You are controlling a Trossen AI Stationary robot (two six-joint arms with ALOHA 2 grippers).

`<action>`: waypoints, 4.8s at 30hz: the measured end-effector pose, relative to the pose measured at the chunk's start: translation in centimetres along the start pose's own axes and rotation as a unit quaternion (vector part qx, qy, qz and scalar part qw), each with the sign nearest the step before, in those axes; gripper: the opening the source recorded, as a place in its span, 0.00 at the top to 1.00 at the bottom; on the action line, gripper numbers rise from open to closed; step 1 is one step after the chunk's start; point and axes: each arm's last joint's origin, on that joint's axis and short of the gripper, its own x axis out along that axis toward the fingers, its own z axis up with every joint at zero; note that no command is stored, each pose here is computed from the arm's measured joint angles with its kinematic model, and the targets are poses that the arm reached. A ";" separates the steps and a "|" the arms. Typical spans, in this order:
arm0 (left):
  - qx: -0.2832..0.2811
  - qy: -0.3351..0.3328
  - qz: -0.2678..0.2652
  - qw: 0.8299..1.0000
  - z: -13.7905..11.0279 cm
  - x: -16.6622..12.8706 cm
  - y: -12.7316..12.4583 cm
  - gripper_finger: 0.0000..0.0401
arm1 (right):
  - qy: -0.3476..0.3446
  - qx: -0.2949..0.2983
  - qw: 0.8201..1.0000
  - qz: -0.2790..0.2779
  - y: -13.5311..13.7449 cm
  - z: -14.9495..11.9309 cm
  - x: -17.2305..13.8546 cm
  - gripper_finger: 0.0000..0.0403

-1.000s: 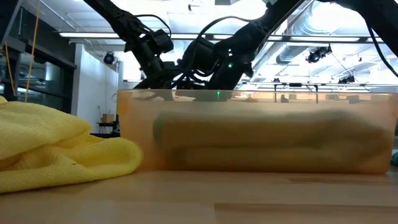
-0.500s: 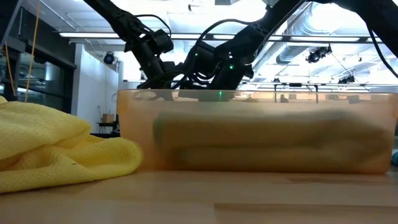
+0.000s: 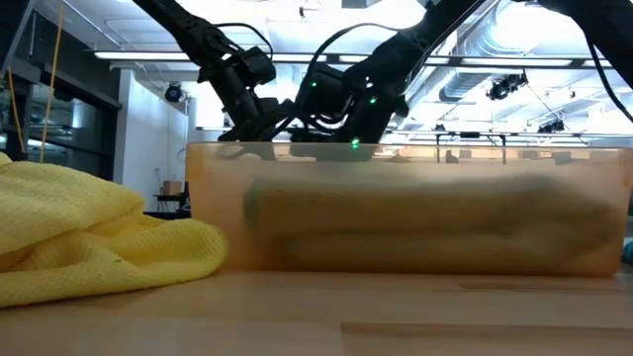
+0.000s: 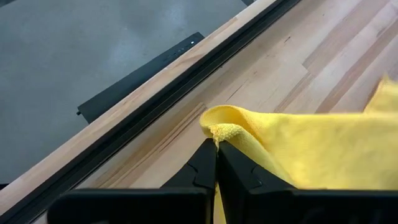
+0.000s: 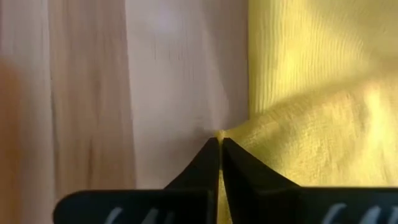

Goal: Fold microfiber towels
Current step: Fold the right yellow microfiber towel

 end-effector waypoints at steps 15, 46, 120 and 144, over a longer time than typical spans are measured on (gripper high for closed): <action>0.034 -0.043 0.010 0.998 0.7 -6.0 1.2 1.00 | -0.104 0.109 0.987 -0.061 -7.5 -1.0 -18.2 1.00; 0.175 -0.126 0.146 0.965 3.9 -13.3 2.6 1.00 | -0.195 0.216 0.931 -0.222 -15.7 -9.1 -31.1 1.00; 0.109 0.052 0.131 0.984 -10.3 -0.9 -5.5 1.00 | 0.088 0.424 0.892 -0.127 -6.9 -12.5 -13.7 1.00; 0.154 0.040 0.205 0.966 -10.5 3.0 -5.0 0.98 | 0.073 0.478 0.858 -0.173 -7.8 -12.5 -12.7 1.00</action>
